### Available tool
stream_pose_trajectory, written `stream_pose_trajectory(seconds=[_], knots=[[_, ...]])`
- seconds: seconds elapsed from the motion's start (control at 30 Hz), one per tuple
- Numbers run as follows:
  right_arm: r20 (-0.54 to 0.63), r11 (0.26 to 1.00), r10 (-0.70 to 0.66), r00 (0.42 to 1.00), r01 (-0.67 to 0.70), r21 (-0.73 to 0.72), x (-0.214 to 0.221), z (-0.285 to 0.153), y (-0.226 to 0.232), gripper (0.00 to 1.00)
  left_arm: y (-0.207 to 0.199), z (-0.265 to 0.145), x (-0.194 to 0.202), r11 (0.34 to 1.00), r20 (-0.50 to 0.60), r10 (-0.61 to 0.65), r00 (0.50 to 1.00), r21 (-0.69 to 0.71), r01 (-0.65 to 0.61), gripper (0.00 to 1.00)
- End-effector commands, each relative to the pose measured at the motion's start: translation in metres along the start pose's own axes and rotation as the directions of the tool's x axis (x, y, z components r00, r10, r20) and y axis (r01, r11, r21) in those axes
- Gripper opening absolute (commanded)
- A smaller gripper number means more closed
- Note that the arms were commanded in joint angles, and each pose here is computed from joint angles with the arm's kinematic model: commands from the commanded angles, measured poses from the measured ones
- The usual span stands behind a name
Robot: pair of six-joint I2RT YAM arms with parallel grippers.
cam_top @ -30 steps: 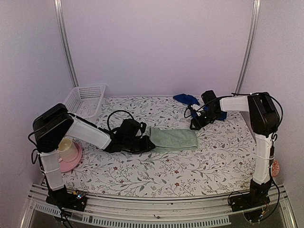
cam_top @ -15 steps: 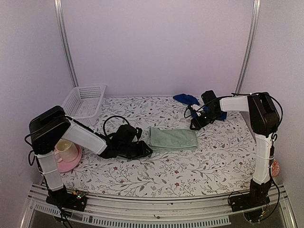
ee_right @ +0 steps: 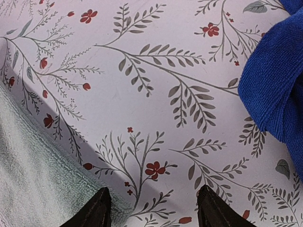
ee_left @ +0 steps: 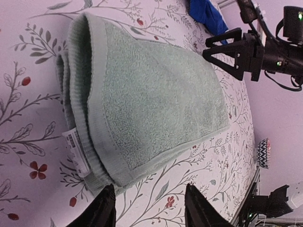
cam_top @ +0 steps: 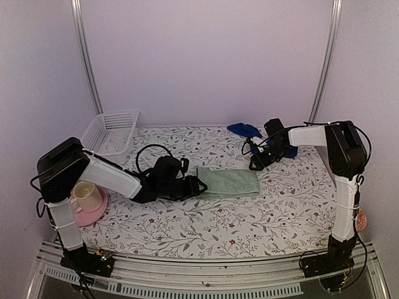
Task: Roll the towels
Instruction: Smooth out the towel at the center of the board.
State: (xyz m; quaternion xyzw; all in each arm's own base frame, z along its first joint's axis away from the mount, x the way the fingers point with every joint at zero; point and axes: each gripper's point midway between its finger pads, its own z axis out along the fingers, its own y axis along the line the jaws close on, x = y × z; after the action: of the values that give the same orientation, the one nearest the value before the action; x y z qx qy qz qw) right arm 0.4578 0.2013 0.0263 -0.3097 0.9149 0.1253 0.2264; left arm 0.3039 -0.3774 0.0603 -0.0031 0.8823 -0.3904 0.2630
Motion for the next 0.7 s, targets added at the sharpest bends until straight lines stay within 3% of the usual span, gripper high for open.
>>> stream_pose_trajectory(seconds=[0.0,0.47,0.67], knots=[[-0.017,1.000,0.010,1.000,-0.011,-0.021,0.007,0.008,0.001,0.64,0.011,0.009,-0.001,1.000,-0.003,-0.007,1.000,-0.029,0.007,0.51],[-0.028,1.000,0.011,1.000,-0.012,-0.027,0.010,0.011,0.002,0.64,0.020,0.013,-0.004,0.997,0.004,-0.003,1.000,-0.075,0.003,0.51],[-0.030,0.999,0.012,0.999,-0.013,-0.032,0.011,0.012,0.003,0.64,0.030,0.017,-0.002,0.995,-0.001,-0.010,1.000,-0.095,0.010,0.47]])
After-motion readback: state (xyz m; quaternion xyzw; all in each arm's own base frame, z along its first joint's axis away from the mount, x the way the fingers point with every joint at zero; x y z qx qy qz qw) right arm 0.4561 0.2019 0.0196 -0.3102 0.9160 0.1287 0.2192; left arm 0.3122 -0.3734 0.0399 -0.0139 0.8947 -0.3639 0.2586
